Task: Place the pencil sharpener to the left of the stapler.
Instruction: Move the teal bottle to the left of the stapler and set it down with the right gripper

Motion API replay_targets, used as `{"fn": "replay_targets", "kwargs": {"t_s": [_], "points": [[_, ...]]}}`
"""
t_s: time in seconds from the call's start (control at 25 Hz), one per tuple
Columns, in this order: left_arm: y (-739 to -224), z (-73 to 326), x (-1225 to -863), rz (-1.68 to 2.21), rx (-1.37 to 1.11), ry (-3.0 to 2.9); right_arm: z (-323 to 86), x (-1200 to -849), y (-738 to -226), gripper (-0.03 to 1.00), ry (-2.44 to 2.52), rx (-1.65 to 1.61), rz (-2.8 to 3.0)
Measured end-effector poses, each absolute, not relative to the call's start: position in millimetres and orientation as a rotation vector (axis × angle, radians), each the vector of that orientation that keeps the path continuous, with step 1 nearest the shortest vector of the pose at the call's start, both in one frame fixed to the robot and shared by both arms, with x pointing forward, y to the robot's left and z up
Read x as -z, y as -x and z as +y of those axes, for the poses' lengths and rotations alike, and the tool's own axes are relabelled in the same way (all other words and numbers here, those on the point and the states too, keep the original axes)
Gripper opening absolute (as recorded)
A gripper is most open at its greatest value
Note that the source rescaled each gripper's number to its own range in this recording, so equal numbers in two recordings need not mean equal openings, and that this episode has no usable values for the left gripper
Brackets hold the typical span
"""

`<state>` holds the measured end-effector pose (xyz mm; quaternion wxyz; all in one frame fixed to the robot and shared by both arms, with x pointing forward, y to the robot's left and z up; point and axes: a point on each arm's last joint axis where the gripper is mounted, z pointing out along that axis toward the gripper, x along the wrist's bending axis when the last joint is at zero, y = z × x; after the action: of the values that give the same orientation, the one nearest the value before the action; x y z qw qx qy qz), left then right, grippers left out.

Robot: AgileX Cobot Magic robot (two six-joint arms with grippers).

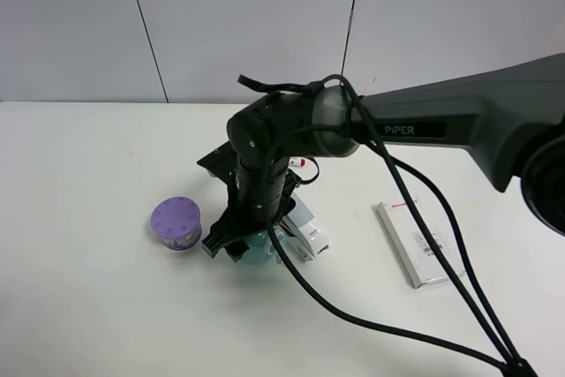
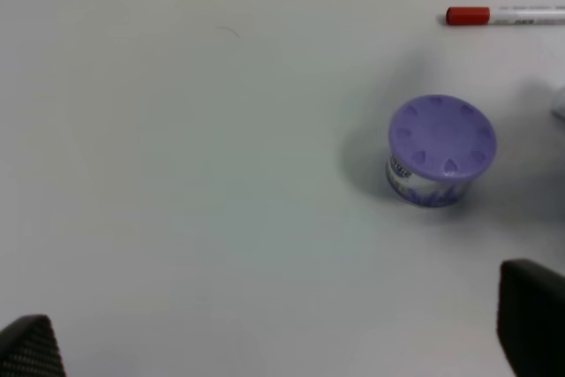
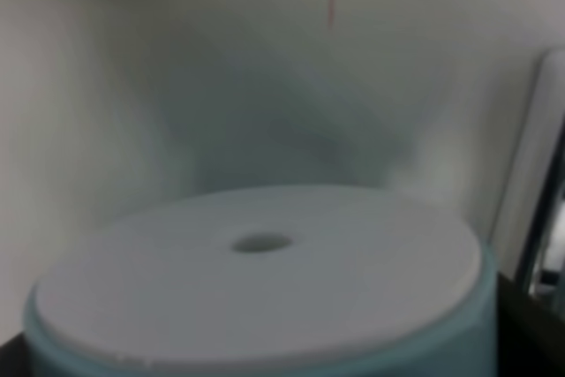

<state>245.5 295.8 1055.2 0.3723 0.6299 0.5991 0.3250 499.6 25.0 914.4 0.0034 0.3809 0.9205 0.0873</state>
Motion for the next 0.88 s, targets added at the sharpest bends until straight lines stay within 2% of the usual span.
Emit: {"fn": "replay_targets", "kwargs": {"t_s": [0.52,0.88], "points": [[-246,296,-1055,1.536,-0.833,-1.614,27,-891,-499,0.00,-1.151,-0.210,2.918],[-246,296,-1055,1.536,-0.833,-1.614,29,-889,-499,0.00,-1.146,-0.222,2.923]]}}
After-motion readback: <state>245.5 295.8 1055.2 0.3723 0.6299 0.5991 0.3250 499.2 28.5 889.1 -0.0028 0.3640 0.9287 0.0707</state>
